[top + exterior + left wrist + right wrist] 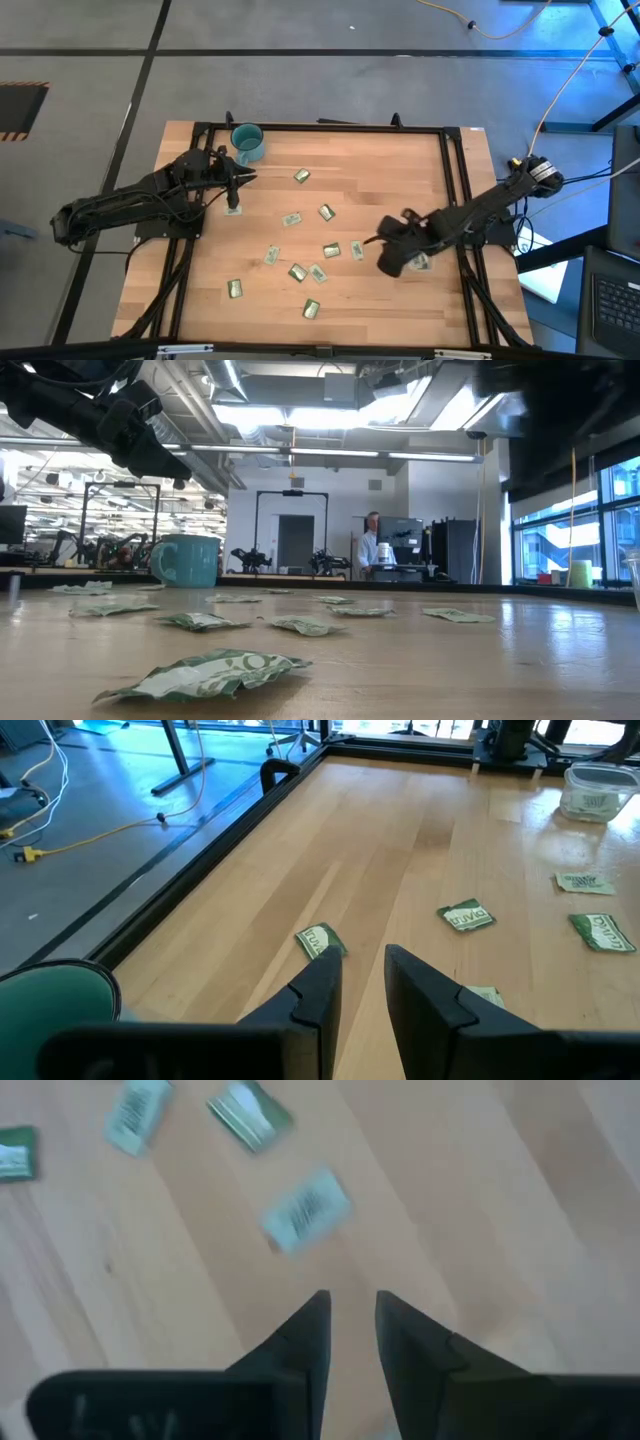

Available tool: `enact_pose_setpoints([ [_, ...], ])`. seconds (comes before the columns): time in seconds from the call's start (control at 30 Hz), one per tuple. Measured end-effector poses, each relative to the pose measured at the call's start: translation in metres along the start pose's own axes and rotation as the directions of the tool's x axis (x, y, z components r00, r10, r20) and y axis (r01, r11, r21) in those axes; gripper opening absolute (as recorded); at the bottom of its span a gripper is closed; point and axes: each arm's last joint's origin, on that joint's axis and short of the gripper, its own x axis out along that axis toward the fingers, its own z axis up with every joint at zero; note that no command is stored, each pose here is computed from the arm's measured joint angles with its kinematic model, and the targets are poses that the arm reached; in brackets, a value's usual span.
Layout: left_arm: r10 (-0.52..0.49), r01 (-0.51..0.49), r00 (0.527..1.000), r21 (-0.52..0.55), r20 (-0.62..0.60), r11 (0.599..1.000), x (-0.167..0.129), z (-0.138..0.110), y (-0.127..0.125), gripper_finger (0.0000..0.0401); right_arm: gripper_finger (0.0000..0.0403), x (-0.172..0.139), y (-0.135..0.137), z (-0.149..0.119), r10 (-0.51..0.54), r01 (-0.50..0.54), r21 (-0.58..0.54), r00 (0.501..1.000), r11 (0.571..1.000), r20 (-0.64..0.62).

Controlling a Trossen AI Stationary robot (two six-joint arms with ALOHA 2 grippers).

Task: Pick and place items into bin
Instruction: Put the white stevia packet into the transparent bin

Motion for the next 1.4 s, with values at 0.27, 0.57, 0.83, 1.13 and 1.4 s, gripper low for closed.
enact_pose_setpoints([
  [0.27,0.0,0.0,1.0,0.0,-0.001,1.0,0.0,0.0,0.0,0.0074,0.0086,0.05,0.009,0.023,0.068,-0.072,-0.272,0.997,0.96,-0.024],
  [0.57,0.0,0.0,1.0,0.0,0.0,1.0,0.0,0.0,0.0,0.0074,0.0086,0.101,0.022,0.015,0.074,-0.114,-0.348,0.989,0.931,-0.127],
  [0.83,0.0,0.0,1.0,0.0,-0.001,1.0,0.0,0.0,0.0,0.0074,0.0086,0.122,0.023,0.011,0.06,-0.118,-0.343,0.982,0.932,-0.177],
  [1.13,0.0,0.0,1.0,0.0,-0.001,1.0,0.0,0.0,0.0,0.0074,0.0078,0.124,0.02,0.012,0.058,-0.124,-0.333,0.978,0.935,-0.202],
  [1.4,0.0,0.0,1.0,0.0,-0.001,1.0,0.0,0.0,0.0,0.0074,0.0014,0.124,0.019,0.011,0.049,-0.117,-0.334,0.977,0.935,-0.207],
])
